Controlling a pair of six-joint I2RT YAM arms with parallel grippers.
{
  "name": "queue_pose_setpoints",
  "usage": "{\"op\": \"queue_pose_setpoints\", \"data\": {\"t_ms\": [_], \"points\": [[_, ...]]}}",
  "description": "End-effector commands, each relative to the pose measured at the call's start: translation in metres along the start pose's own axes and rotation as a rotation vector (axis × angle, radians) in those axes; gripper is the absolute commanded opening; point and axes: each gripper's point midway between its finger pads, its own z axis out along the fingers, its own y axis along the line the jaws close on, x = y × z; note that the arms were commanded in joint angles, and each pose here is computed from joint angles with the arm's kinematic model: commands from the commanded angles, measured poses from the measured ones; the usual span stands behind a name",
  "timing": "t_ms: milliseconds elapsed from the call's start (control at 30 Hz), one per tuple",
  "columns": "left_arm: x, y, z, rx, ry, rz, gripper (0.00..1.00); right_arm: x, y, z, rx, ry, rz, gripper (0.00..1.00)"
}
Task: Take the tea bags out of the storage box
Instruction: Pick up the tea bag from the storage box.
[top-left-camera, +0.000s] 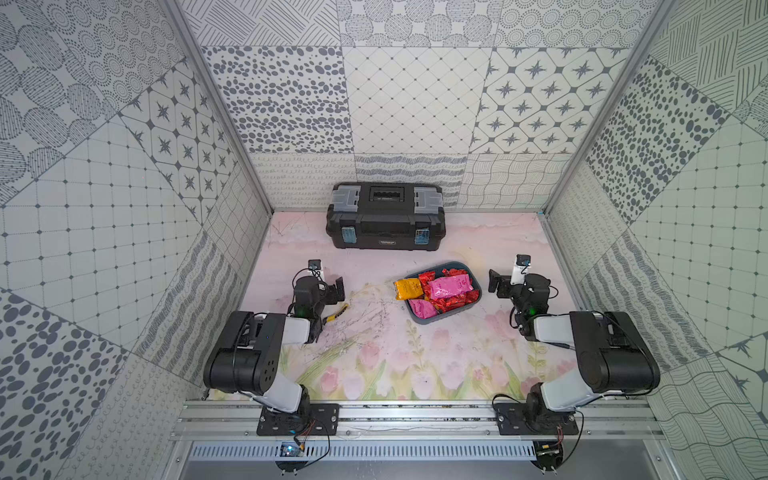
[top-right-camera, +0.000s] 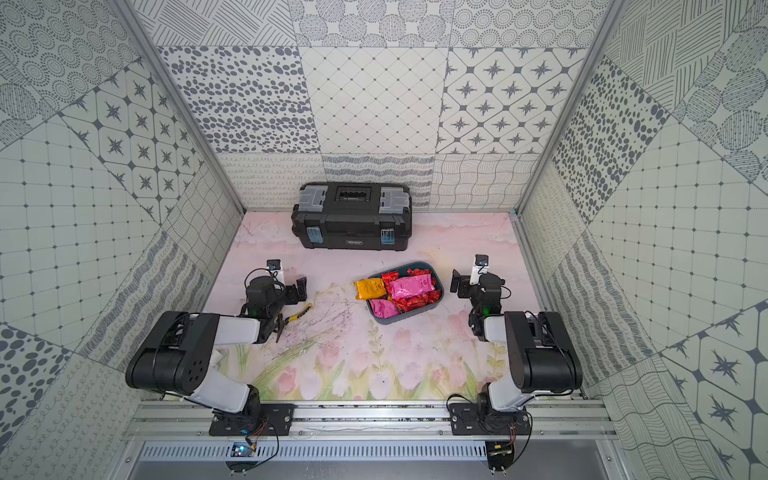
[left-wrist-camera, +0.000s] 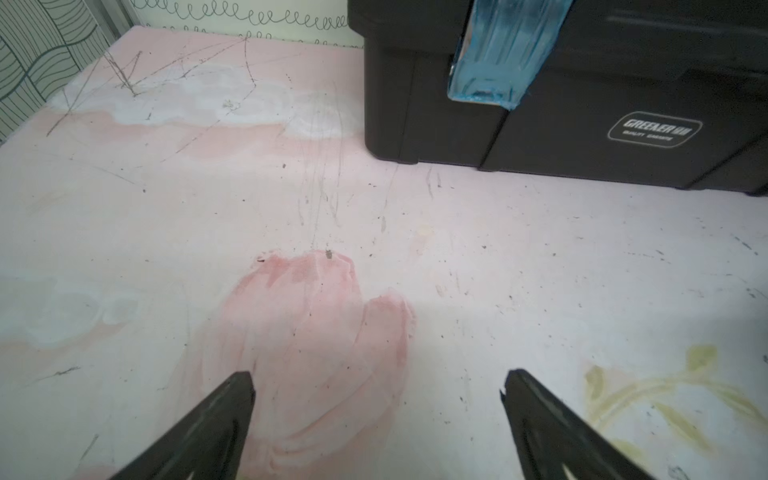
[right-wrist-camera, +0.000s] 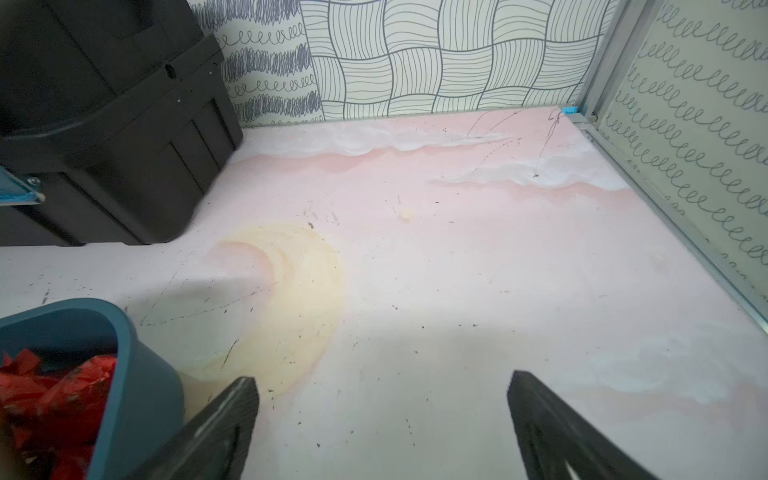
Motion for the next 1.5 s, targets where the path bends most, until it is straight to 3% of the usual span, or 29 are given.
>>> {"op": "queue_pose_setpoints", "data": {"t_ms": [0,567,700,933,1000,1100,1200,1333,1467], "points": [[-0.01,-0.004,0.001,0.024,-0.037,0.018,0.98,-0.013,0.002,0.003,-0.003,-0.04,-0.009,0.98],[-0.014,-0.003,-0.002,0.016,-0.018,0.013,0.98,-0.018,0.002,0.001,-0.001,-0.057,-0.005,0.99],[-0.033,-0.003,-0.011,0.005,0.063,0.028,0.99,-0.046,0.001,-0.024,0.014,-0.114,-0.004,0.99],[-0.084,-0.011,-0.049,0.038,0.013,0.025,0.98,-0.089,0.005,-0.081,-0.007,-0.236,0.072,0.99],[-0.097,-0.012,-0.065,0.04,0.012,-0.01,0.99,-0.101,-0.003,-0.101,0.027,-0.249,0.184,0.99],[-0.108,-0.014,-0.088,0.046,0.014,-0.119,0.99,-0.088,-0.02,-0.12,0.12,-0.191,0.426,0.99],[-0.11,-0.034,-0.107,0.162,0.038,-0.212,0.99,-0.086,0.0,-0.134,0.007,-0.147,0.439,0.98],[-0.099,-0.064,-0.124,0.292,0.148,-0.441,0.98,-0.077,0.024,-0.143,-0.107,-0.028,0.568,0.92],[-0.086,-0.094,-0.141,0.36,0.241,-0.501,0.98,-0.07,0.051,-0.146,-0.183,0.102,0.592,0.88]]}}
